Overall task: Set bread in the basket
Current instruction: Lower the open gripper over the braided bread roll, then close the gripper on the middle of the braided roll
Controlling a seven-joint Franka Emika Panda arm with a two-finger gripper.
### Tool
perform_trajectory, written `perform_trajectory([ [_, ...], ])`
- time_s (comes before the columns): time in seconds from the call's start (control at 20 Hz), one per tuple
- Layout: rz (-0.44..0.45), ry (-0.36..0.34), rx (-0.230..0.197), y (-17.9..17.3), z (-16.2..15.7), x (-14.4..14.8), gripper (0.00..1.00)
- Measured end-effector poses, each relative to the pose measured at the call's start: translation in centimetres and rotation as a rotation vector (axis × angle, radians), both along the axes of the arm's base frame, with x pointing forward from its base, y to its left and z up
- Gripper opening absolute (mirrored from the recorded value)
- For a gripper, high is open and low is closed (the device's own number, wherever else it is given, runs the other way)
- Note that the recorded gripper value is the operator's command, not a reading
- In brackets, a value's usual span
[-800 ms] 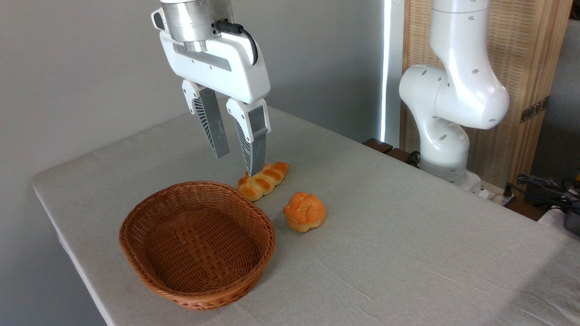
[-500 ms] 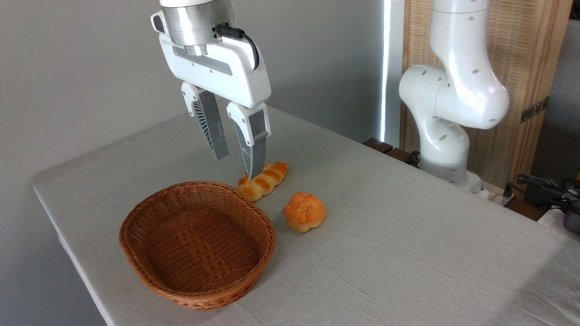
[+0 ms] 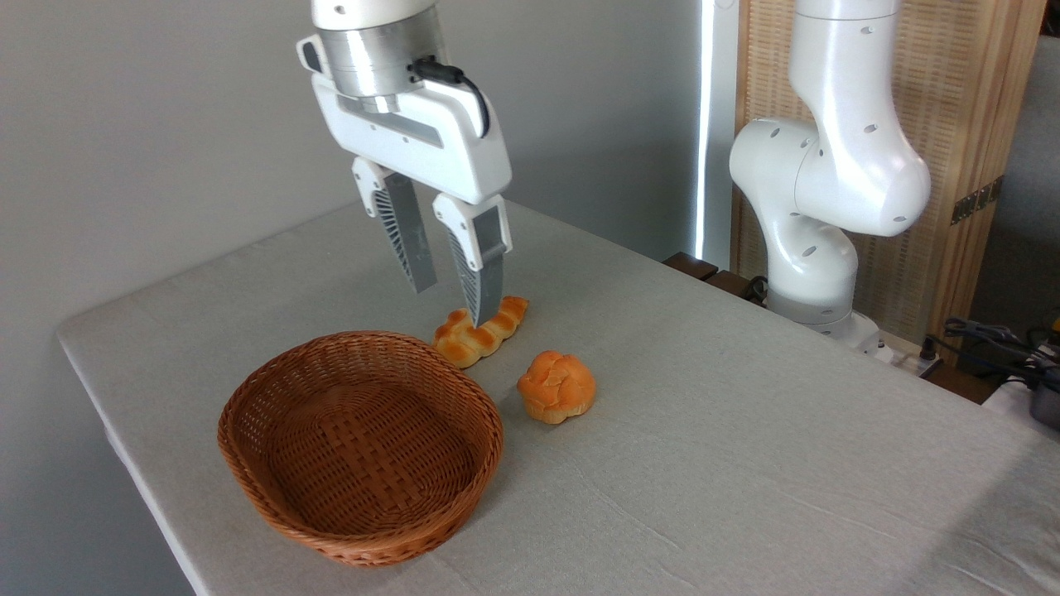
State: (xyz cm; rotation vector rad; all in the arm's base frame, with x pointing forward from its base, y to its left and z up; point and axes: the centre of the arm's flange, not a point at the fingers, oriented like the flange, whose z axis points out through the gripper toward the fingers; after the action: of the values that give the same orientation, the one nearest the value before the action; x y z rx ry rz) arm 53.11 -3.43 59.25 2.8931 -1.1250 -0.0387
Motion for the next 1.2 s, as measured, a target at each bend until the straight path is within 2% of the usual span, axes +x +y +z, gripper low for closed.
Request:
perform_trajectory([
  [0.25,-0.095,0.033,-0.003,-4.8,-3.7,-3.6,1.00],
  [0.45,-0.123,0.037,-0.067,-7.7,-6.5,-5.3,1.00],
  [0.65,-0.121,0.046,-0.069,-11.0,-9.9,-6.5,1.00],
  [0.85,-0.093,0.027,-0.100,-12.0,-13.2,-7.3,1.00],
  [1.0,-0.082,0.008,-0.104,-11.9,-16.0,-8.3,1.00],
  [1.2,-0.075,-0.007,-0.103,-11.6,-17.1,-9.1,1.00],
])
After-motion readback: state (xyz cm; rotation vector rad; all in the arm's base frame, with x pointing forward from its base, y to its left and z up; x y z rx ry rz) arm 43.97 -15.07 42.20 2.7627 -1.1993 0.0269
